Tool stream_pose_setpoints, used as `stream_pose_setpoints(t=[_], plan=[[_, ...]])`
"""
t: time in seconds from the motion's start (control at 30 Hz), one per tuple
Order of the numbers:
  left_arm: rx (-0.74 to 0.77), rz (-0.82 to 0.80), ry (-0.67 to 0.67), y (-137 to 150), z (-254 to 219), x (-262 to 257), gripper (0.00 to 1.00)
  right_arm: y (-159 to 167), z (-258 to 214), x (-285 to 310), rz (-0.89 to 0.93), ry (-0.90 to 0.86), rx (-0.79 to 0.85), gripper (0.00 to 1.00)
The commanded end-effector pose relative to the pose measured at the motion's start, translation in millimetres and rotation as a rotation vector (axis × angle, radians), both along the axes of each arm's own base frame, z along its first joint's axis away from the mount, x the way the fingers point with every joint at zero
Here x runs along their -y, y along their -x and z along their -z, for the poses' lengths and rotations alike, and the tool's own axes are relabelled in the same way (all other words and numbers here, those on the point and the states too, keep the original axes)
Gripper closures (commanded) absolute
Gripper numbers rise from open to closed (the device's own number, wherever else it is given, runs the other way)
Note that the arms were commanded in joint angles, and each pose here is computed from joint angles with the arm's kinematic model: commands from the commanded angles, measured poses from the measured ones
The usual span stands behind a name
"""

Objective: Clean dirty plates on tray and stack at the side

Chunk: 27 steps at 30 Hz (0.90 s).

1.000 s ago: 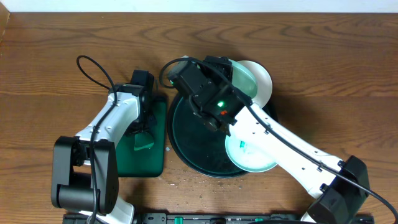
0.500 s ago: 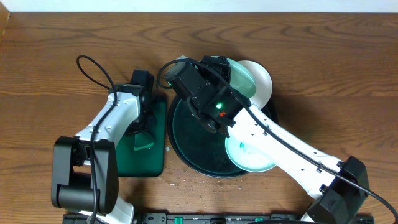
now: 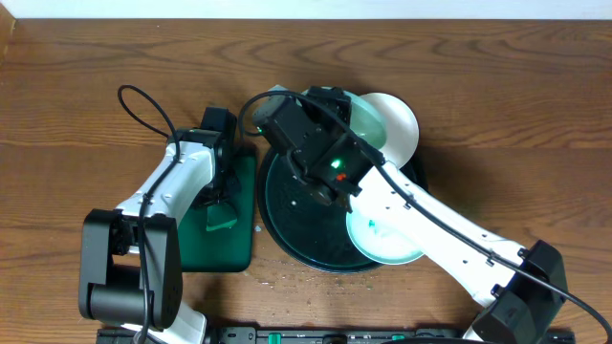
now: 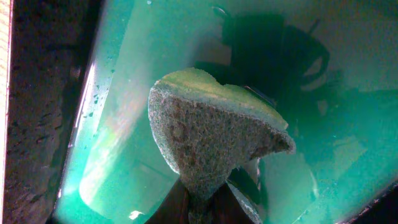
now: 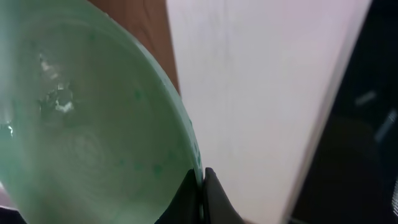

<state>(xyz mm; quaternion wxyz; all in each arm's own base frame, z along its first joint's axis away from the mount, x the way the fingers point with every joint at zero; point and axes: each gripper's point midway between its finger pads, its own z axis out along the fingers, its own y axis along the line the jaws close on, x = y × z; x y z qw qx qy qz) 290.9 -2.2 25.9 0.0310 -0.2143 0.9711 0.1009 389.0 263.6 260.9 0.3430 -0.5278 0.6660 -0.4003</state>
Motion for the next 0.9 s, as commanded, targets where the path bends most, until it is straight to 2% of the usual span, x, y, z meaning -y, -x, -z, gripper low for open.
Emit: stream_pose_setpoints(t=[0.0,0.07,0.17,0.3,0.43,0.57,0.63,0.73,0.87], plan=[[-0.016,-0.007,-0.012,5,3,-4,0.92,3,-14,-9,-0.017,-0.137,0.006,0.99],[-0.019,-0.007,-0.012,6,3,-4,0.92,7,-19,-6,0.018,-0.143,0.033,0.99],[-0.016,-0.007,-0.012,5,3,-4,0.92,14,-10,-20,-0.040,-0.185,-0.024,0.99],[-0.015,-0.007,-0.011,5,3,-3,0.92,-1,-8,3,0.074,-0.214,0.011,0.99],[-0.015,-0.007,-0.012,5,3,-4,0.92,9,2,-6,0.023,-0.268,-0.080,0.99],[-0.016,-0.007,-0.011,5,3,-4,0.92,1,6,15,0.120,-0.269,-0.056,0.99],[-0.017,-0.007,-0.012,5,3,-4,0.92,10,9,7,0.080,-0.296,-0.107,0.99],[-0.015,-0.007,-0.011,5,3,-3,0.92,-2,12,20,0.135,-0.298,-0.090,0.99],[-0.018,-0.007,-0.012,5,3,-4,0.92,12,15,13,0.125,-0.324,-0.127,0.99]])
